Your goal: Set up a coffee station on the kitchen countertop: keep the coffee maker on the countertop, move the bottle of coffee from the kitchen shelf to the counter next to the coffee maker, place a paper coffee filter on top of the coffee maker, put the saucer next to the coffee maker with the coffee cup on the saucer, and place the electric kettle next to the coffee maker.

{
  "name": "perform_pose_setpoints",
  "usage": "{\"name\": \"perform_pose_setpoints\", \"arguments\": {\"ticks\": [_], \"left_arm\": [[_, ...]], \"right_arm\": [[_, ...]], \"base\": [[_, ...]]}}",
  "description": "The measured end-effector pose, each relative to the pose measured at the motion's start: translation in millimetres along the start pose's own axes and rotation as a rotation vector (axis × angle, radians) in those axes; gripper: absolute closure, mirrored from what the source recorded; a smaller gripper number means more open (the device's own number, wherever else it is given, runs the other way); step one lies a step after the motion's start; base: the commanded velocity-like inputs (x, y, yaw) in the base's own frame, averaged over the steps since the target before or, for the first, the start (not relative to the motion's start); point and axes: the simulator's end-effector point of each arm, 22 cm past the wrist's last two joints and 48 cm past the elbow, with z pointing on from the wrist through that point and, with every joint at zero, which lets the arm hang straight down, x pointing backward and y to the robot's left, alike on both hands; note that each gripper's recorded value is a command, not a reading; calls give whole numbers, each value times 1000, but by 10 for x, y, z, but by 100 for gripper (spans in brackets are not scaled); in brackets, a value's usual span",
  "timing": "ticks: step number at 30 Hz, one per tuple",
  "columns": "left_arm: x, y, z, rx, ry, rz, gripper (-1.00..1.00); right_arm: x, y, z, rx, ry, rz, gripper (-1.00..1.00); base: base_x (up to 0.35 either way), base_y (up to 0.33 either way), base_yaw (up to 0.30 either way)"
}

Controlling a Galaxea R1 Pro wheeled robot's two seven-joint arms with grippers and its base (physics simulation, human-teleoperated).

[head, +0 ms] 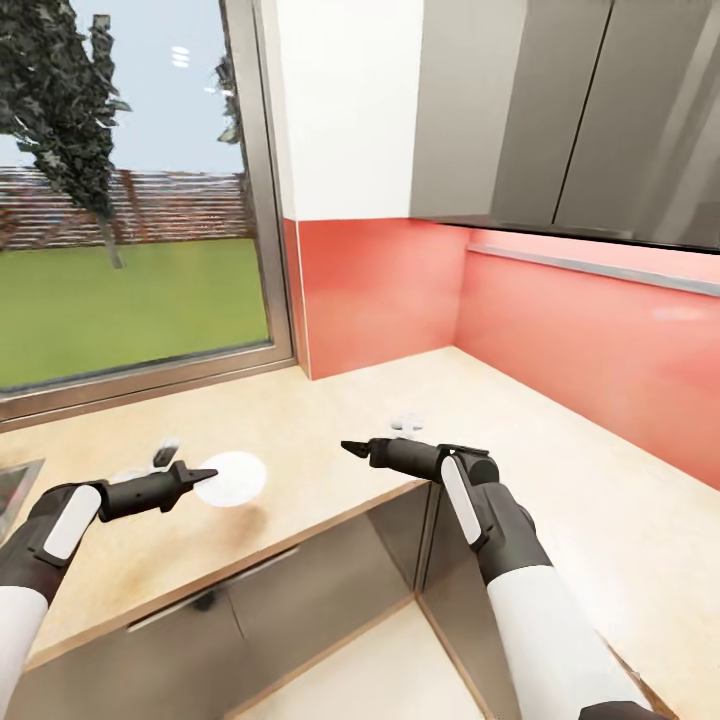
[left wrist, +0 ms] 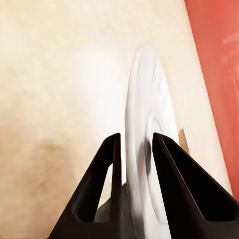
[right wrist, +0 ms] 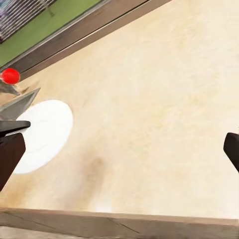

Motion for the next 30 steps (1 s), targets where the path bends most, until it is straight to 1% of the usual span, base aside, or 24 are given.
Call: {"name": "perform_pose_setpoints", "arguments": {"ticks": [6, 21, 25, 30], "left_arm": [[-9, -31, -12, 4, -3, 3, 100], [-22, -56, -31, 6, -6, 6, 100], [-25, -53, -34, 6, -7, 6, 100], [-21, -49, -32, 3, -6, 7, 100]], "right_arm": [[-22, 26, -13, -1, -3, -5, -100], [-49, 52, -28, -3, -7, -9, -100], [-49, 52, -28, -3, -7, -9, -100], [-49, 54, -29, -4, -7, -8, -100]], "base": [[-343, -16, 216], [-343, -72, 267], [-333, 88, 275], [-280, 216, 274]]}}
